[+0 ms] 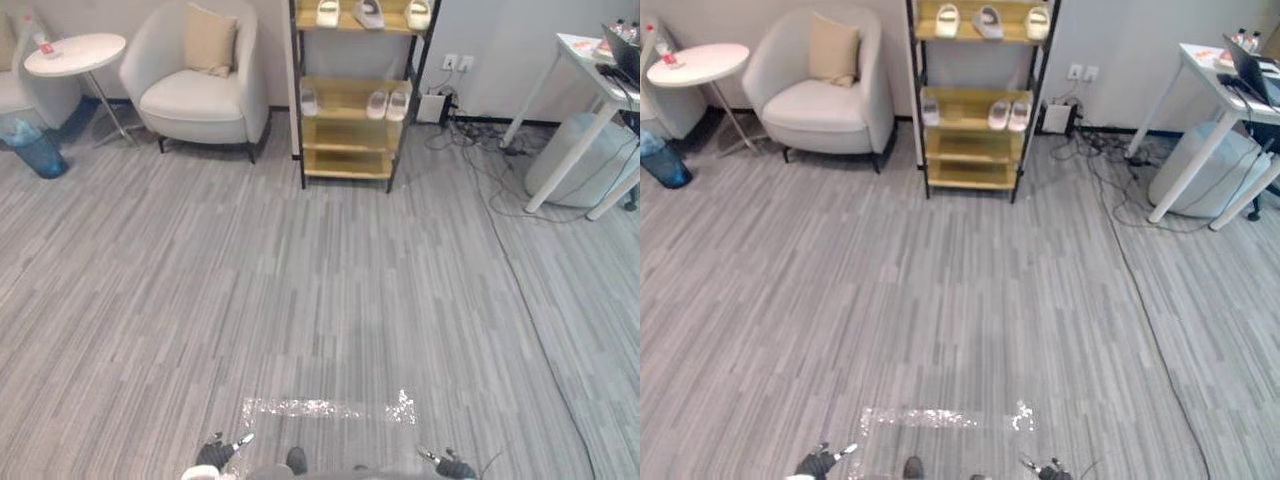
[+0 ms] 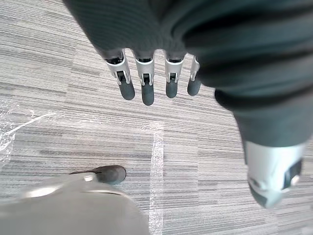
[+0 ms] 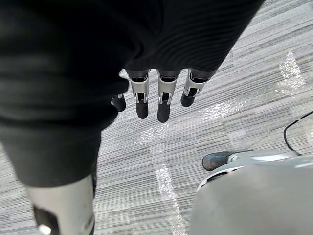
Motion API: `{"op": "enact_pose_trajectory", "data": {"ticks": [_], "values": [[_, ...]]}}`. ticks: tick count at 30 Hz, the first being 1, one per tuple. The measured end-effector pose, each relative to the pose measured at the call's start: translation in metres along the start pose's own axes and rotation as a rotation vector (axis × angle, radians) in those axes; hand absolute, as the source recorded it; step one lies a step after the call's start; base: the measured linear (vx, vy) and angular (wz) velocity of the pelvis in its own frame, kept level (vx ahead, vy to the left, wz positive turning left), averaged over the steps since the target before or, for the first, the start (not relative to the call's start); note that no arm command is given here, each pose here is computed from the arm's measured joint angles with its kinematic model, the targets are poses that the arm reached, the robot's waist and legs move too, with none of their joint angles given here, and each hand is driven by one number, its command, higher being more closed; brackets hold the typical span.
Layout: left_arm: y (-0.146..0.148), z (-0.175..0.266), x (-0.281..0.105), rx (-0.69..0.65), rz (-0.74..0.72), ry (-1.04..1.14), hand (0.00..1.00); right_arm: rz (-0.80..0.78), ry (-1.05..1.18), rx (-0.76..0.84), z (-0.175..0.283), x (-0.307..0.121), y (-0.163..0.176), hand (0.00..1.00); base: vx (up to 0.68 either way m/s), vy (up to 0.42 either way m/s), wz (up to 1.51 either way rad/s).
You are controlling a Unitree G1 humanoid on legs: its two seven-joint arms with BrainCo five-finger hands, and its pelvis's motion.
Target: Organize the slippers on the shoe rack
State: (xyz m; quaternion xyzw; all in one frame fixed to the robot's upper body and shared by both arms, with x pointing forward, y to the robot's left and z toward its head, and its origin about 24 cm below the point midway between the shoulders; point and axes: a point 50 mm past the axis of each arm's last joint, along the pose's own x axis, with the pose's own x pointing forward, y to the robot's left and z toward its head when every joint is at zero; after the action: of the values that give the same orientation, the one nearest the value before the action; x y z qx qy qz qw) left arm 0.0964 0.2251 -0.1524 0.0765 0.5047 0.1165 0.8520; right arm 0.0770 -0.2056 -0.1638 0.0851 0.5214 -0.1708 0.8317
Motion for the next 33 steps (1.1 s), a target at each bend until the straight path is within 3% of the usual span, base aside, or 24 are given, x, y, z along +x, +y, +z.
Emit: {"op": "enact_pose_trajectory", "data": {"ticks": [3,8,18,26,31,33], "values": [[-0.002,0.01,-0.001,-0.114,0.027,-0.043,0.0,0.022,-0.064,-0.02,0.015,0.0,0.005,0.0,0.03,-0.04,-0.34],[-0.007,0.002,-0.004,-0.163,0.033,-0.025,0.0,0.088,-0.104,-0.042,0.032,0.004,0.029,0.0,0.21,0.106,-0.78],[-0.004,-0.005,-0.003,-0.1,0.034,0.004,0.0,0.15,-0.114,-0.062,0.03,0.002,0.045,0.0,0.45,0.221,-0.4],[-0.016,0.013,0.001,-0.115,0.007,-0.034,0.0,0.121,-0.168,-0.053,0.048,0.004,0.034,0.0,0.48,-0.051,0.52],[-0.051,0.017,-0.003,-0.188,-0.073,-0.028,0.0,0.093,-0.174,-0.062,0.053,0.006,0.024,0.0,0.64,-0.225,0.56],[-0.052,0.023,-0.002,-0.23,-0.07,-0.036,0.0,0.084,-0.181,-0.064,0.055,0.006,0.021,0.0,0.63,-0.24,0.41]]}}
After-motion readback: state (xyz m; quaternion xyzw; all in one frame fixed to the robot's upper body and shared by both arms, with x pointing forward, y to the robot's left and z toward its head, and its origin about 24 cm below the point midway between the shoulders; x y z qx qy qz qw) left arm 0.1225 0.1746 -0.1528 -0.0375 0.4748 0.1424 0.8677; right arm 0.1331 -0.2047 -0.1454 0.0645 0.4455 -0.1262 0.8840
